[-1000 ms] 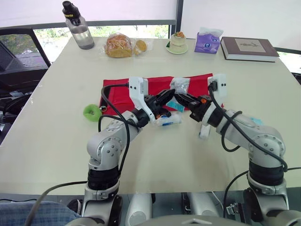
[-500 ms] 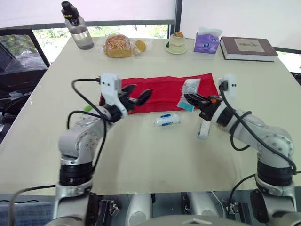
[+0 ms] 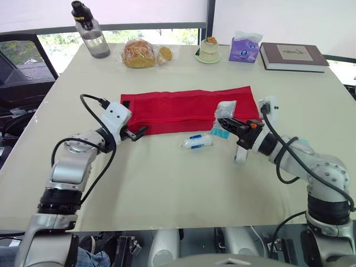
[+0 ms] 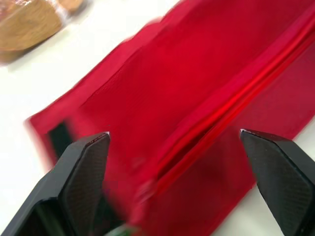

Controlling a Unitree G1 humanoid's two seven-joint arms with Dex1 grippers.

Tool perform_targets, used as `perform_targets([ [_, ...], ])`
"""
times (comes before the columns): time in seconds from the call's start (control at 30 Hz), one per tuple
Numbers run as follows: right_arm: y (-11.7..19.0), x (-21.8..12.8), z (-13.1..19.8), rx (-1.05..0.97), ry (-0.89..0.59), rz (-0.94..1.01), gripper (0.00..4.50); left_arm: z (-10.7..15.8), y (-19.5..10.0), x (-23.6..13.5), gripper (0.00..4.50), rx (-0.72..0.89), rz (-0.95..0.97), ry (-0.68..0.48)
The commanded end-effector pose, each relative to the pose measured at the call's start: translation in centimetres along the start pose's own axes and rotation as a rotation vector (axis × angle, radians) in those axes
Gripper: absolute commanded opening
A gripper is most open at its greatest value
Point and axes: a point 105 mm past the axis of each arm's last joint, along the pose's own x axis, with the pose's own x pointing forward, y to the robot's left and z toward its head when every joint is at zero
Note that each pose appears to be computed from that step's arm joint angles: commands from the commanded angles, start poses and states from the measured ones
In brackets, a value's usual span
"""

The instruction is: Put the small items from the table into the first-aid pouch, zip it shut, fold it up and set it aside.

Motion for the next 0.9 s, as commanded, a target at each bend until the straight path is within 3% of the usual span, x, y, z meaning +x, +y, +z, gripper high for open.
perform_targets([
  [0.03, 1.4, -0.2, 0.6, -0.028, -0.035, 0.044, 0.0, 0.6, 0.4, 0.3, 4.47, 0.186, -0.004, -0.005],
  [0.5, 1.8, -0.7, 0.0, -0.03, -0.047, 0.006, 0.0, 1.8, 1.4, 2.7, 4.47, 0.44, 0.039, -0.02],
  [0.67, 1.8, -1.0, -0.1, -0.03, -0.04, -0.002, 0.0, 1.9, 0.5, 2.8, 2.9, 0.467, 0.001, -0.045],
  [0.87, 1.9, -1.2, -0.4, -0.027, -0.017, 0.0, 0.0, 2.8, -0.2, 3.0, 0.32, 0.484, -0.025, -0.098],
  [0.9, 1.9, -1.2, -0.4, -0.027, -0.016, 0.001, 0.0, 3.0, -0.3, 3.0, 0.06, 0.486, -0.029, -0.106],
])
